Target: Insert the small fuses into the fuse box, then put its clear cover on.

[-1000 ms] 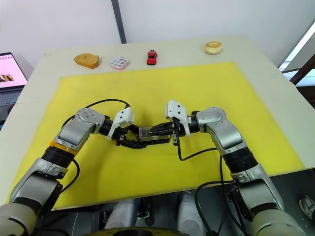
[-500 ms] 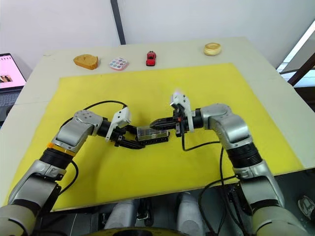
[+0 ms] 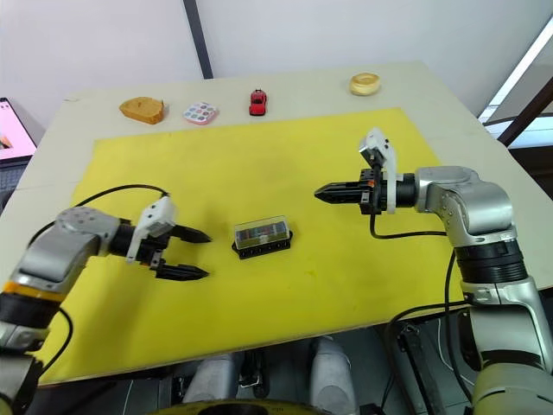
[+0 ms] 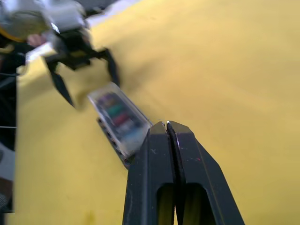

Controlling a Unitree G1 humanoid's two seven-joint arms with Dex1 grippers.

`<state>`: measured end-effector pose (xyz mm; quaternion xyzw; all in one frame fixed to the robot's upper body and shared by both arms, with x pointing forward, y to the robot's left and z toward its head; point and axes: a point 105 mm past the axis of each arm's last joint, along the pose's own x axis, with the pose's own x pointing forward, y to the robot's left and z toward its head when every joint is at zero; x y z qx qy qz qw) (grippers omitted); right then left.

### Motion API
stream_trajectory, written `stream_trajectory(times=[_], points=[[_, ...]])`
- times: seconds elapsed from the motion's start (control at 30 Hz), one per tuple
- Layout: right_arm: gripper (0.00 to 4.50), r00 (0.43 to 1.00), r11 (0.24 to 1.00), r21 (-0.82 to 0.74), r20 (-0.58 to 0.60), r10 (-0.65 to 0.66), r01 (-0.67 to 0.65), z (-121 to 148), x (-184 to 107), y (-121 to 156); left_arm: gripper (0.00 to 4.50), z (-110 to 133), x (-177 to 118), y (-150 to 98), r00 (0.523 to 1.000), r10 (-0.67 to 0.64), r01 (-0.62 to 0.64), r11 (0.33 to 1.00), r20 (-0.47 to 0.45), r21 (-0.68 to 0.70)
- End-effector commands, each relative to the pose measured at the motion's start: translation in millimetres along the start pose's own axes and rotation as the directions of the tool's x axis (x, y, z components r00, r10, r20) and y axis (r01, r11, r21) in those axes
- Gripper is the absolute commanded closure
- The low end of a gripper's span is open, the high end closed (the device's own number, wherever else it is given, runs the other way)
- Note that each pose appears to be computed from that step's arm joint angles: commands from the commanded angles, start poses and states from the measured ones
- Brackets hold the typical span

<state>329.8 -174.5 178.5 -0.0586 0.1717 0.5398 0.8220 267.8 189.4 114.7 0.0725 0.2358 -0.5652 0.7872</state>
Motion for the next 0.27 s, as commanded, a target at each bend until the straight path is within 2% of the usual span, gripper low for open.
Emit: stream_trajectory(times=[0.03,0.07,0.17,0.27], points=[[4.50,0.995,0.993,-0.057,-0.018,-0.101,0.100,-1,-24,-13,0.06,6,-32,-2,0.987,0.153,-0.151,0.988,0.058,-0.034],[4.50,0.990,0.990,-0.049,-0.043,-0.132,0.130,-8,-29,-18,0.06,2,-37,-1,0.977,0.202,-0.199,0.979,0.064,-0.048],[4.50,0.967,0.970,-0.013,-0.067,-0.244,0.244,-28,-45,-34,0.06,-2,-52,-4,0.924,0.343,-0.321,0.936,0.170,-0.143],[4.50,0.960,0.961,0.005,-0.048,-0.275,0.276,-34,-47,-38,0.06,-11,-60,0,0.856,0.471,-0.433,0.878,0.211,-0.203]])
